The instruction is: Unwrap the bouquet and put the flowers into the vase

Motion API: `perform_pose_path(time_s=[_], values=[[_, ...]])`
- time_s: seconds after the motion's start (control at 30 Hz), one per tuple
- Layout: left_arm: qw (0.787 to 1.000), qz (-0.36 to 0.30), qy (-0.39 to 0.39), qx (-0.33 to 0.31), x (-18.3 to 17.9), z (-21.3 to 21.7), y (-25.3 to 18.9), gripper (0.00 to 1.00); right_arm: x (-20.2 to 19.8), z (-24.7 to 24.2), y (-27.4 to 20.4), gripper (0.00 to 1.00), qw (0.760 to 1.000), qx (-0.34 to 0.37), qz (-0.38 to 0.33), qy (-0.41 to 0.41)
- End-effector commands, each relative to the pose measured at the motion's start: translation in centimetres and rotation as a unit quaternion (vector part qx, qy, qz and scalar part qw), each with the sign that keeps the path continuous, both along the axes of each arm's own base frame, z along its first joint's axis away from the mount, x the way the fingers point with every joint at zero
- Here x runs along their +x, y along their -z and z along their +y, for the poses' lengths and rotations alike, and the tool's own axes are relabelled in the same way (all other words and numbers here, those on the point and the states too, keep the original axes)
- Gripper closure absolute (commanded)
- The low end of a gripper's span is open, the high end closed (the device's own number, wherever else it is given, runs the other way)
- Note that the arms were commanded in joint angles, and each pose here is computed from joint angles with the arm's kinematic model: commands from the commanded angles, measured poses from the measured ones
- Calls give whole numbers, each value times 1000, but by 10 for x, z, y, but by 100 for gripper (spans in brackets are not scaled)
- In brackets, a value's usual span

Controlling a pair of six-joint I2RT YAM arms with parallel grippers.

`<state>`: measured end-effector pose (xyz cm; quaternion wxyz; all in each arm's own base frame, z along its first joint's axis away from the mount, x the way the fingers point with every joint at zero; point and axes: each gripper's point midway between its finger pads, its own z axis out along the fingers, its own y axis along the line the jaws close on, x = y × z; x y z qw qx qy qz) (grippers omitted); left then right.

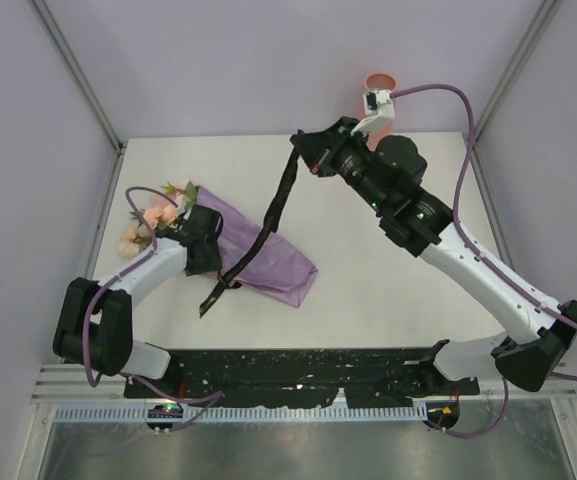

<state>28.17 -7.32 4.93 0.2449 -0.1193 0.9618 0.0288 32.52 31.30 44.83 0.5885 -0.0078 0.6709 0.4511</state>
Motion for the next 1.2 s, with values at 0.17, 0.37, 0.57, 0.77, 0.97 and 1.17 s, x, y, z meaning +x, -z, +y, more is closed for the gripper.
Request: perform_pose_path(time_s=[0.17, 0.37, 0.57, 0.77, 0.97, 1.17], values=[[1000, -18, -15, 4, 8, 2, -1, 53, 0, -107, -70, 94, 981, 0, -102, 167], [1000, -13, -15, 13, 5, 7, -2, 53, 16, -181, -67, 94, 952, -60, -110, 278], [1000, -27, -13, 5, 7, 5, -12, 53, 21, -265, -81, 94, 896, -116, -126, 410], [999, -36, -9, 16, 8, 9, -27, 53, 13, -322, -125, 95, 829, -184, -152, 506], [998, -66, 6, 3, 9, 6, -54, 52, 14, -355, -146, 95, 789, -205, -154, 559], [994, -105, 22, -31, 9, -3, -88, 51, 11, -387, -170, 95, 756, -204, -160, 601]])
